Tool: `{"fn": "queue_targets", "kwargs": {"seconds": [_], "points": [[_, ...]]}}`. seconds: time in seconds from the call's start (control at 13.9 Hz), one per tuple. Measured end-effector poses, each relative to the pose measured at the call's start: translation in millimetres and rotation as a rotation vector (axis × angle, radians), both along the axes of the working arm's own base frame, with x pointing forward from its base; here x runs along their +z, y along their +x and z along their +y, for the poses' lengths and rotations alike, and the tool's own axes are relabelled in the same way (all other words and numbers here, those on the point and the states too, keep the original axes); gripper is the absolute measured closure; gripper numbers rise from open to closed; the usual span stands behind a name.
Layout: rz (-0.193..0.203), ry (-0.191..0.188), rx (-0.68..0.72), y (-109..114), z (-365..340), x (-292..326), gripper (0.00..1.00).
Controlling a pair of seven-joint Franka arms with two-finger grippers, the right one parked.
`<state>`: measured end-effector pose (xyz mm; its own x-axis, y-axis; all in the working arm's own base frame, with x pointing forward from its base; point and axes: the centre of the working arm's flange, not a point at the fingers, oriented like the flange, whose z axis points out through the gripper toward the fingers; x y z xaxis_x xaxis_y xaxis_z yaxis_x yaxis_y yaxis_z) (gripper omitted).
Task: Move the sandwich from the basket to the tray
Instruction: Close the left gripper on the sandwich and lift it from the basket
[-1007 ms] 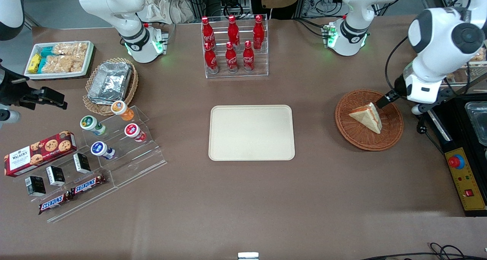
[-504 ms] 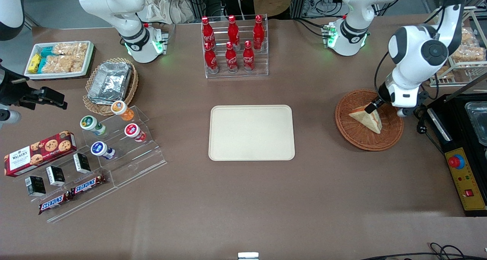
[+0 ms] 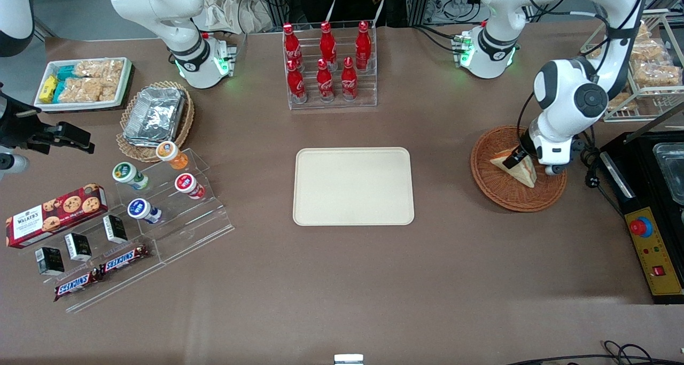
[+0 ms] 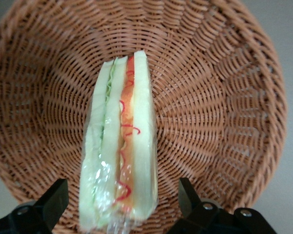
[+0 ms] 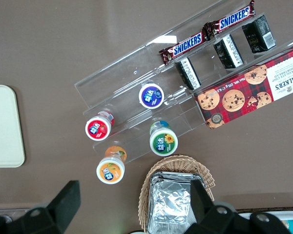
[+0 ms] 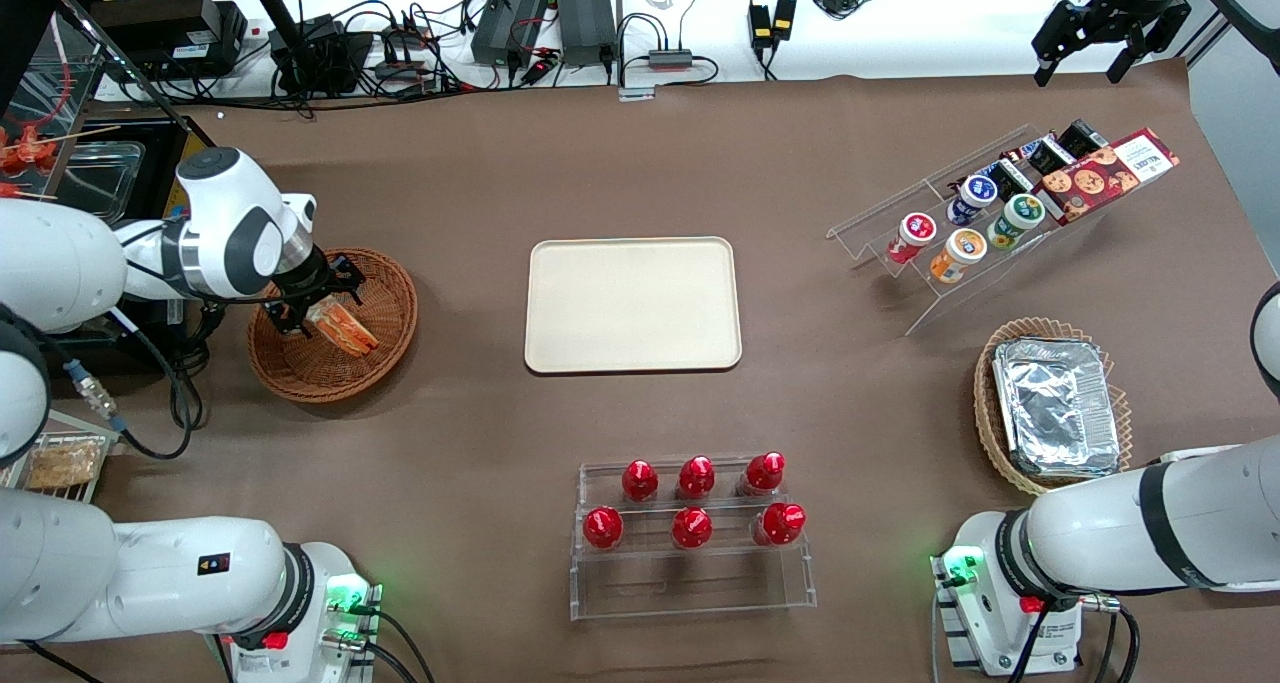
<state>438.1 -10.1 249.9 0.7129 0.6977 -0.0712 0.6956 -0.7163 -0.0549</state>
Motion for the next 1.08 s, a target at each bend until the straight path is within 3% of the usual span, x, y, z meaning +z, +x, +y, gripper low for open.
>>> {"fn": "queue_targets", "kwargs": {"seconds": [0.36, 0.65, 0.72, 0.94, 1.08], "points": [[0.009, -0.003, 0.032, 1, 0, -27, 0.04], [0.0, 0.002, 0.089, 4, 0, -24, 0.48], [-0.003, 0.002, 0.09, 5, 0, -22, 0.56], [-0.014, 0.003, 0.088, 9, -1, -15, 0.61], [0.008, 0.007, 0.083, 13, -1, -3, 0.61]]}}
